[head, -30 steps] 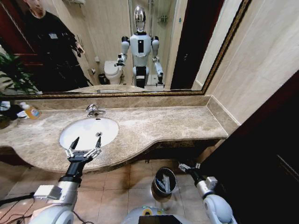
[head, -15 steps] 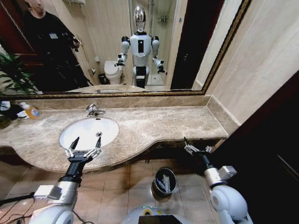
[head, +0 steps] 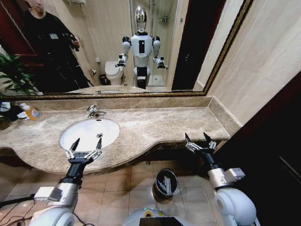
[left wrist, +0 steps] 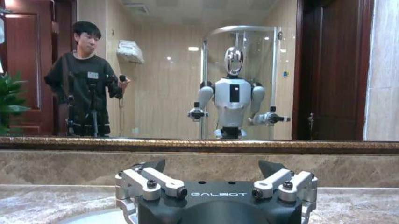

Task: Pick up the trash from the sink and place it in the trash bin.

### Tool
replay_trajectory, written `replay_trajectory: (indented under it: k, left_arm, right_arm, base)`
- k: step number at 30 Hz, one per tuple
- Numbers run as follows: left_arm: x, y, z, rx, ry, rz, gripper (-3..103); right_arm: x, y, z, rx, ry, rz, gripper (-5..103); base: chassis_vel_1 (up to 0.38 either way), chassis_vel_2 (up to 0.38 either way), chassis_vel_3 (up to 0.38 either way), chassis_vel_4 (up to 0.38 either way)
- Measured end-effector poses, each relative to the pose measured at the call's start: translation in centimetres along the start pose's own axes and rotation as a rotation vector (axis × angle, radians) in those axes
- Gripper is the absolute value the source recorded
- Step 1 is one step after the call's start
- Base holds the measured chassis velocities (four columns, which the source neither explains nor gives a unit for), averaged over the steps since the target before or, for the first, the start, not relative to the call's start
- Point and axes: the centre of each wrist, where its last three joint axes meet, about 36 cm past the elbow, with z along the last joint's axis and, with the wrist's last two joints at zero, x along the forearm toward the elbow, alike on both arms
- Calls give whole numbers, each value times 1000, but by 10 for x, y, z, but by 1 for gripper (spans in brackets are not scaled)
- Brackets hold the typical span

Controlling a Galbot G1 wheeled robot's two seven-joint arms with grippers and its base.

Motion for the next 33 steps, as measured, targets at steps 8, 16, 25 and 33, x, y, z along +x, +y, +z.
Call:
replay_trajectory:
  k: [8, 16, 25, 33]
  left_arm:
    - [0, 0, 0, 0, 0, 0, 100]
    - [0, 0, 0, 0, 0, 0, 100]
    - [0, 0, 0, 0, 0, 0, 100]
    - [0, 0, 0, 0, 0, 0, 100]
  right_arm:
    - [-7, -3, 4, 129, 34, 33, 100]
    - [-7, 5, 3, 123, 82, 124, 100]
    - [-7, 1, 5, 132, 87, 131, 100]
    - [-7, 0, 5, 133, 87, 128, 100]
  base:
    - [0, 0, 0, 0]
    - [0, 0, 0, 0]
    - [0, 0, 0, 0]
    - [0, 0, 0, 0]
